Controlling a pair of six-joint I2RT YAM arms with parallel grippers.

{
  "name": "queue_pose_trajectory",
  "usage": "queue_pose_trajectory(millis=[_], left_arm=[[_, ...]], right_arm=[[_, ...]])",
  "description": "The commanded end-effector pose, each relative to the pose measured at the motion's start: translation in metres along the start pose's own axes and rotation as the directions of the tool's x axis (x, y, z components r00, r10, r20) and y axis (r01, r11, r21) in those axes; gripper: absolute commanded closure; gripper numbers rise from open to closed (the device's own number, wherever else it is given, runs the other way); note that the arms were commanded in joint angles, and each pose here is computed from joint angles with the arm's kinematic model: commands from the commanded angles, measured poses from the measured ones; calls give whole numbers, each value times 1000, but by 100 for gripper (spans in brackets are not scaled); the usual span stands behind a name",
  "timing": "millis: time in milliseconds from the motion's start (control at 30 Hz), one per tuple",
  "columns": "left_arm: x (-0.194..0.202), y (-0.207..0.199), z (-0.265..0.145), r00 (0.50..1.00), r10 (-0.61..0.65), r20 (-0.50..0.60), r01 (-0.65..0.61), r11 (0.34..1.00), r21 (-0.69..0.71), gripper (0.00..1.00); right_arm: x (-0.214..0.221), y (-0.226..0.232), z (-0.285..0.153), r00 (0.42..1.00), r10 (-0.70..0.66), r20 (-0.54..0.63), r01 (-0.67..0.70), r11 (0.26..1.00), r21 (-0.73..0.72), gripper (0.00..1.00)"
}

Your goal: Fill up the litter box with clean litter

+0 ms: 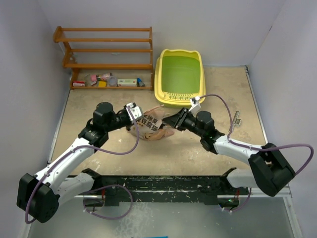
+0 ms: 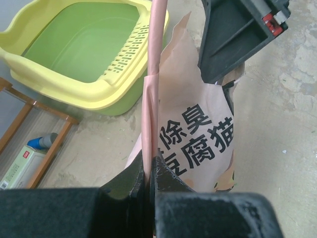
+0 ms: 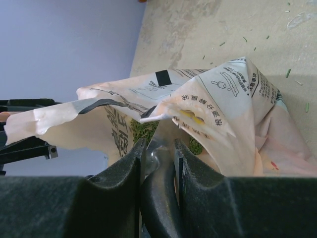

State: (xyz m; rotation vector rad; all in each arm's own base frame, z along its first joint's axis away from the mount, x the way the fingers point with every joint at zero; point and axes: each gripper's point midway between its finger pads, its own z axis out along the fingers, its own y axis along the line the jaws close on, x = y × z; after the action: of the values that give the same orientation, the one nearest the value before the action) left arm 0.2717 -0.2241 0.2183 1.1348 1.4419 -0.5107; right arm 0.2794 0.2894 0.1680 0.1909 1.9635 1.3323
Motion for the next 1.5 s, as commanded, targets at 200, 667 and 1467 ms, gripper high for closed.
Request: queue_pose_trajectory(millis=[200,667,1467], left_arm=[[-25,8,-7,997,28,68,-25,999,-46,97],[-27,8,-13,996,33,78,-28,998,-63,96],[-27,6,-8,996,15,84,-12,999,-43,85]], right_arm=[[-29,29,-35,996,20,82,-11,995,-104,100],[-42,21,-79,980,11,197,-9,1000,-11,100],[-59,41,-123,942,-144,304,150,989,3,100]])
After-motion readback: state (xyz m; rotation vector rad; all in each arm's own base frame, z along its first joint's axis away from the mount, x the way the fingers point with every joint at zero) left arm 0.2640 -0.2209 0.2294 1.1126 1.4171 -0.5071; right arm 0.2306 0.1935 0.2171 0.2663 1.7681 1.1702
